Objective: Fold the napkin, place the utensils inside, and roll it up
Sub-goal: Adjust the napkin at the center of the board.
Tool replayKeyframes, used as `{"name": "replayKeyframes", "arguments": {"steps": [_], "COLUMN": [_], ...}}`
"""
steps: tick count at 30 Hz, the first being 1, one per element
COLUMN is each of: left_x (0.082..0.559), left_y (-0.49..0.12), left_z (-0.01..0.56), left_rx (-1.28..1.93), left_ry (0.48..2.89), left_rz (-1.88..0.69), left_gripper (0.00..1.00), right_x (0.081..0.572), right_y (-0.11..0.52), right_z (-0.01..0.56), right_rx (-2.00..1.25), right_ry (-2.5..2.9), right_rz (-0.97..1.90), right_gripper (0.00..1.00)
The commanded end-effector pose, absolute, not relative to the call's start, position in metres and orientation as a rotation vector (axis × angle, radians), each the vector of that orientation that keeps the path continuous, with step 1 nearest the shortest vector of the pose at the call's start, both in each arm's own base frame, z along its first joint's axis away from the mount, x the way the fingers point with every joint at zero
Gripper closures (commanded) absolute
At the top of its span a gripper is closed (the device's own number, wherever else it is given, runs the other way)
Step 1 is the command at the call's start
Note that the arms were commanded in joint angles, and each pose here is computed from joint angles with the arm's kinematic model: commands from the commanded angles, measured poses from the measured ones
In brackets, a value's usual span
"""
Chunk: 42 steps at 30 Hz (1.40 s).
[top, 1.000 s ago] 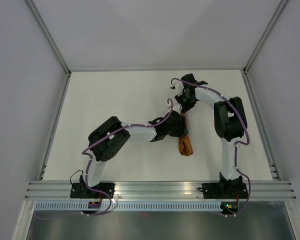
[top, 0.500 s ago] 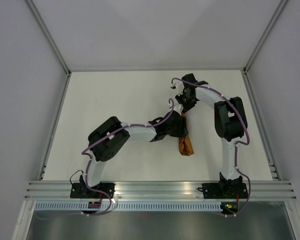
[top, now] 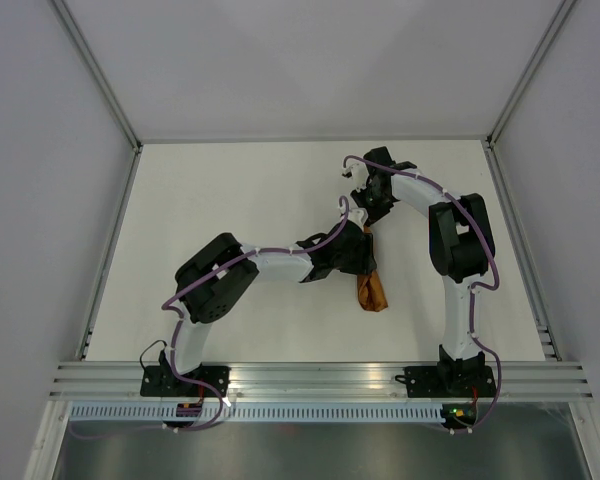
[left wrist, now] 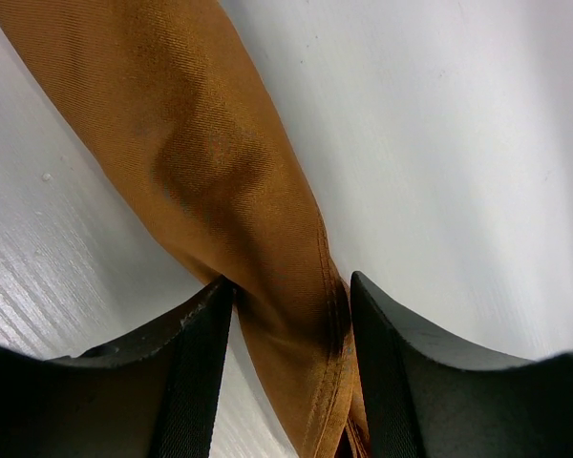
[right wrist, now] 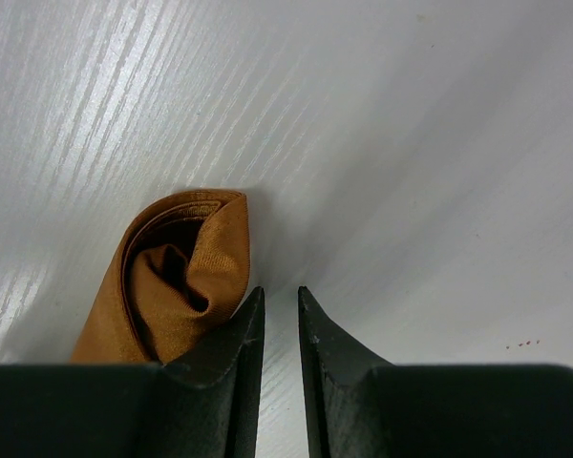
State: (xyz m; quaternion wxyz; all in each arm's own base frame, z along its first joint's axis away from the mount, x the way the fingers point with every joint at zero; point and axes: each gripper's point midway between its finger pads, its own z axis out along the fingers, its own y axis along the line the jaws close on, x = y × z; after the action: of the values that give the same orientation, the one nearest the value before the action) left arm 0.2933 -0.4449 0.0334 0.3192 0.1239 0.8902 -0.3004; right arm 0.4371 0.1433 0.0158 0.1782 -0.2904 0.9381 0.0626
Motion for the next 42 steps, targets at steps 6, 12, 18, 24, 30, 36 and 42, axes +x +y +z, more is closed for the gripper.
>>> {"name": "replayKeyframes", "arguments": {"steps": [6,12,18,24,30,36,42], "left_x": [0.301,0.304,0.307,0.303,0.301,0.298,0.297], "left_y": [-0.461,-0.466,-0.453,-0.444,-0.44,-0.434,-0.431], "left_z": [0.077,0.092,0.083,0.081,0.08,0.086,0.085], "left_rx": [0.393,0.414,0.394,0.386,0.392,0.4,0.4], "left_ry": [2.226,2.178,2.224,2.222,2.227,2.211,2.209], "left_rz": [-0.856,-0.872,-0.784,-0.771,-0.76,-0.761,-0.755], "left_gripper": [0.41,0.4,0.39,0.39,0.39,0.38,0.38], "right_x": [0.437,0.439,0.44,0.44,0.439,0.442,0.45], "right_y": [0.133,0.131,0.129,0.131,0.135,0.134,0.133], "right_z": [0.023,0.025,0.026,0.035,0.043,0.052,0.067], "right_rx": [-0.763,-0.749,-0.743,-0.741,-0.749,-0.737,-0.709], "right_ry": [2.672,2.668,2.667,2.652,2.637,2.623,2.593], "right_rz": [0.121,0.111,0.104,0.128,0.16,0.166,0.16], "right_gripper": [0.74,0.74,0.72,0.64,0.55,0.52,0.49]}}
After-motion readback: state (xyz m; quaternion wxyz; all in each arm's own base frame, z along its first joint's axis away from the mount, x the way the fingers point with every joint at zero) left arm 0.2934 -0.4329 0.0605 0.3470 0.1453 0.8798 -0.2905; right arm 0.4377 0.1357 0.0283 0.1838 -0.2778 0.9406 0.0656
